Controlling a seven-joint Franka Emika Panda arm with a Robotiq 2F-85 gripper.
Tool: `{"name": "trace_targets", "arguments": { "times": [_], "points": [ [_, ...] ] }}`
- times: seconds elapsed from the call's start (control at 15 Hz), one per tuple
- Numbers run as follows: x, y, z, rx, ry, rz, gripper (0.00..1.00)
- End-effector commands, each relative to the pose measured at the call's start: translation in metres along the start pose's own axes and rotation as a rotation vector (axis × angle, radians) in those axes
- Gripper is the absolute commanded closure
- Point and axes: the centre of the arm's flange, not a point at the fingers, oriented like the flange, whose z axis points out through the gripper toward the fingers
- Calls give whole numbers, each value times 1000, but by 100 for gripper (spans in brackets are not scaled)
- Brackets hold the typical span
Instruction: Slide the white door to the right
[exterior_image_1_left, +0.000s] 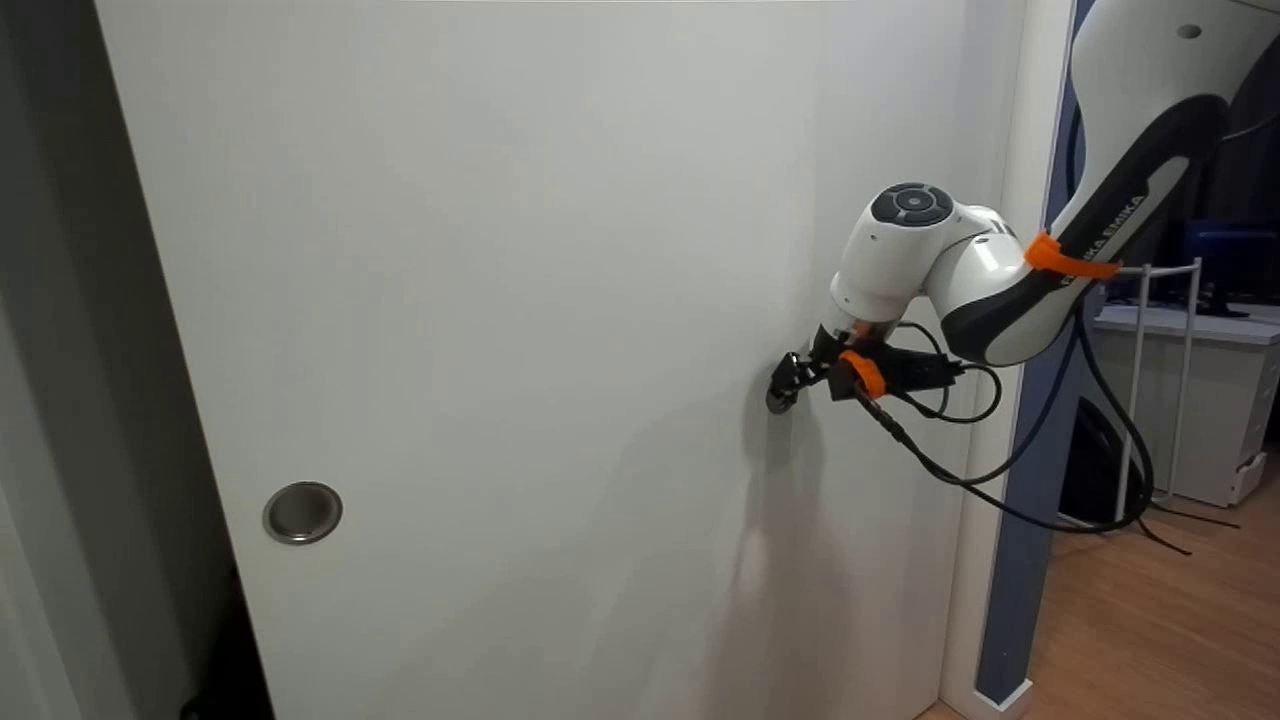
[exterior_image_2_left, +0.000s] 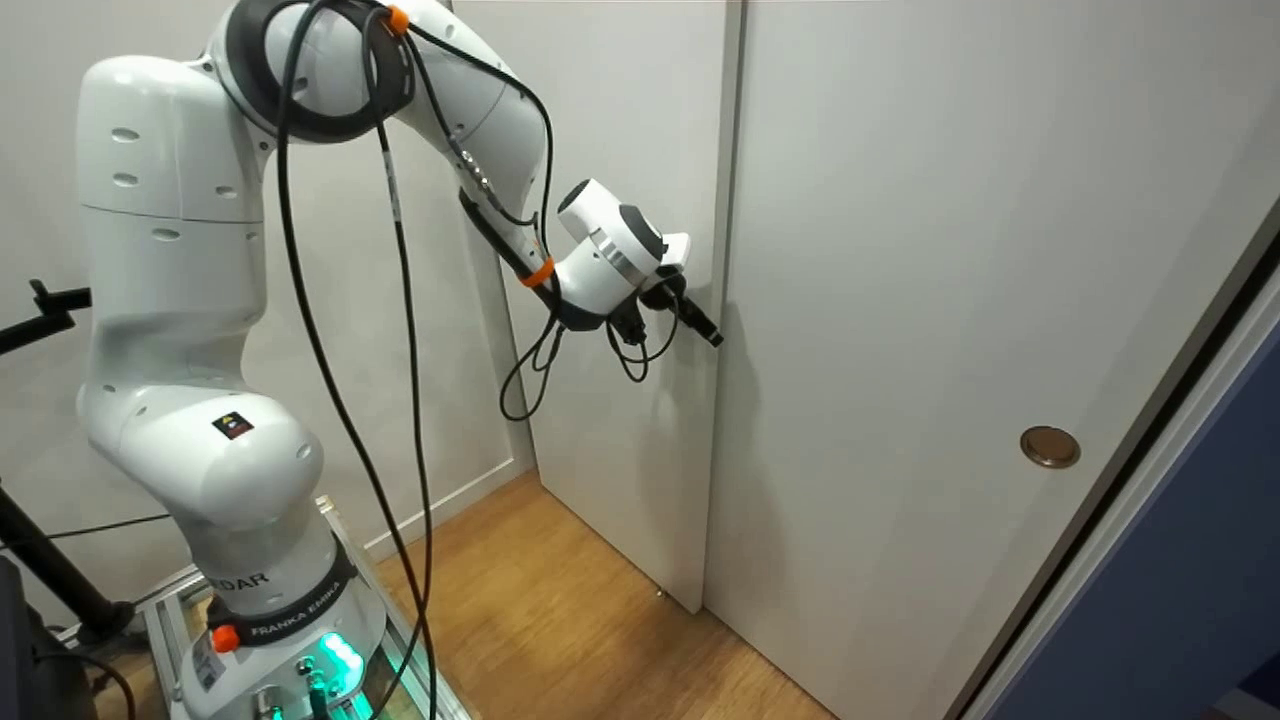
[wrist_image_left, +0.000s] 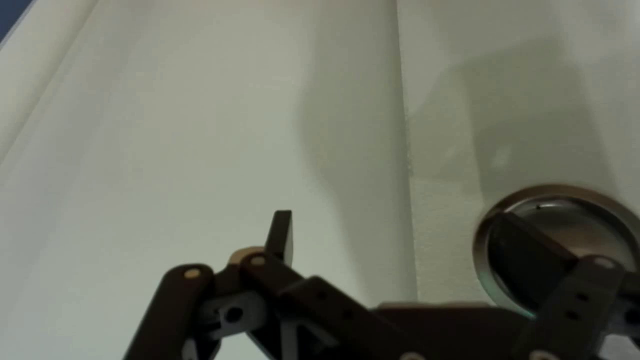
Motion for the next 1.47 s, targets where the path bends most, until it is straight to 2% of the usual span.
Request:
{"name": "trace_targets", "arguments": {
  "times": [0.0, 0.47, 0.87, 1.0, 1.2, 1.4],
  "points": [
    [25, 71, 6, -88, 41, 93, 0],
    [40, 152, 23, -149, 55, 167, 0],
    [60, 238, 34, -255, 61, 262, 0],
    [56, 243, 31, -250, 15, 252, 0],
    [40, 230, 26, -207, -43, 160, 0],
    [34, 202, 27, -122, -35, 90, 0]
  ]
}}
